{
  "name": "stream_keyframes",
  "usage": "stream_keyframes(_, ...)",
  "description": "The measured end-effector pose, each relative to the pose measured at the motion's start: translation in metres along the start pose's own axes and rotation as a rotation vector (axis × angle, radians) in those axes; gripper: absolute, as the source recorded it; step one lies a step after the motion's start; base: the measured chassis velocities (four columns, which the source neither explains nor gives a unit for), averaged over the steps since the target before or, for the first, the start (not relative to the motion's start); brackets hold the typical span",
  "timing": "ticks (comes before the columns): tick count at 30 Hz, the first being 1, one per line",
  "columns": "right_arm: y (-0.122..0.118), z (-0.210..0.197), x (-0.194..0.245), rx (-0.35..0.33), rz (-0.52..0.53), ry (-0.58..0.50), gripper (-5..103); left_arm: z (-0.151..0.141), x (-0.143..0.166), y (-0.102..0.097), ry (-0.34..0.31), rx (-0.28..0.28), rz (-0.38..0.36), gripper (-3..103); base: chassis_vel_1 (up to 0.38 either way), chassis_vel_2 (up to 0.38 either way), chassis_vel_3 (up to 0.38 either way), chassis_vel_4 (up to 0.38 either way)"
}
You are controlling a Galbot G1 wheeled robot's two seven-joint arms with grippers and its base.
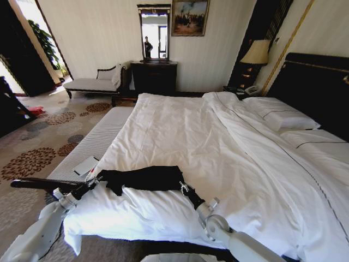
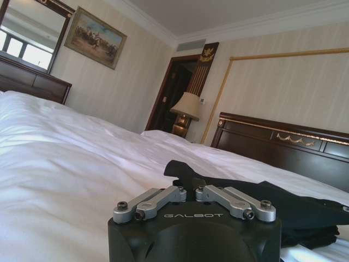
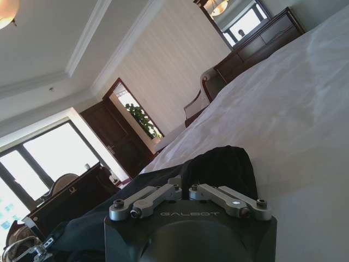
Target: Fold the clothes on the bed.
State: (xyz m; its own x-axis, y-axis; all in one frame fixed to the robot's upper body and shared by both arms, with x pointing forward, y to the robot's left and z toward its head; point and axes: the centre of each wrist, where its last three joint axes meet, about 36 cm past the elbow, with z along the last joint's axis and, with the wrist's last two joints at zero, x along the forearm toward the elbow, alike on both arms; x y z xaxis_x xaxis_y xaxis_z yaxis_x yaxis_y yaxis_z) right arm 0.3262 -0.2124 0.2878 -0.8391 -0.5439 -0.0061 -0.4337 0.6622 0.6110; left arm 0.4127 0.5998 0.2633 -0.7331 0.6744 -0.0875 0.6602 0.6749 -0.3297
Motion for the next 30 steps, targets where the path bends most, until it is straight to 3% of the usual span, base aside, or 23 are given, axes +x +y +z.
stream_keyframes(2, 0.000, 0.000, 0.002, 0.006, -0.005, 0.003, -2, -0.001, 0.001, 0.000, 0.004, -0.005, 0.003, 4, 0.000, 0.000, 0.000, 0.000)
stream_keyframes(4, 0.000, 0.000, 0.004, 0.016, -0.019, 0.003, 1, -0.007, 0.005, 0.000, 0.007, -0.018, 0.010, 9, 0.000, 0.000, 0.000, 0.000)
stream_keyframes(9, -0.002, -0.004, 0.006, 0.027, -0.032, -0.001, 22, -0.035, 0.016, 0.002, -0.003, -0.072, 0.035, 30, 0.000, 0.000, 0.000, 0.000)
stream_keyframes(12, -0.001, -0.007, 0.006, 0.029, -0.034, -0.008, 28, -0.050, 0.021, 0.001, -0.014, -0.096, 0.059, 36, 0.000, 0.000, 0.000, 0.000)
stream_keyframes(15, 0.000, -0.020, 0.005, 0.032, -0.041, -0.029, 44, -0.085, 0.034, 0.002, -0.025, -0.150, 0.110, 52, 0.000, 0.000, 0.000, 0.000)
stream_keyframes(18, 0.003, -0.031, 0.004, 0.024, -0.034, -0.047, 50, -0.109, 0.043, 0.004, -0.034, -0.186, 0.105, 57, 0.000, 0.000, 0.000, 0.000)
stream_keyframes(20, 0.007, -0.045, -0.001, 0.003, -0.007, -0.072, 61, -0.141, 0.042, 0.004, -0.045, -0.226, 0.057, 68, 0.000, 0.000, 0.000, 0.000)
stream_keyframes(21, 0.008, -0.049, -0.004, 0.001, 0.002, -0.081, 61, -0.153, 0.039, 0.003, -0.050, -0.245, 0.036, 68, 0.000, 0.000, 0.000, 0.000)
stream_keyframes(22, 0.008, -0.062, -0.012, 0.000, 0.034, -0.104, 72, -0.184, 0.023, -0.003, -0.086, -0.299, -0.072, 80, 0.000, 0.000, 0.000, 0.000)
stream_keyframes(23, 0.008, -0.062, -0.012, 0.000, 0.034, -0.104, 72, -0.184, 0.023, -0.003, -0.086, -0.299, -0.072, 80, 0.000, 0.000, 0.000, 0.000)
stream_keyframes(25, 0.008, -0.071, -0.019, 0.003, 0.065, -0.121, 78, -0.211, -0.003, -0.017, -0.142, -0.345, -0.182, 85, 0.000, 0.000, 0.000, 0.000)
stream_keyframes(27, 0.007, -0.081, -0.032, 0.005, 0.130, -0.131, 88, -0.242, -0.063, -0.055, -0.191, -0.371, -0.274, 96, 0.000, 0.000, 0.000, 0.000)
stream_keyframes(28, 0.007, -0.081, -0.032, 0.005, 0.130, -0.131, 88, -0.242, -0.063, -0.055, -0.191, -0.371, -0.274, 96, 0.000, 0.000, 0.000, 0.000)
stream_keyframes(30, 0.007, -0.087, -0.043, 0.006, 0.178, -0.136, 93, -0.252, -0.105, -0.086, -0.182, -0.346, -0.378, 98, 0.000, 0.000, 0.000, 0.000)
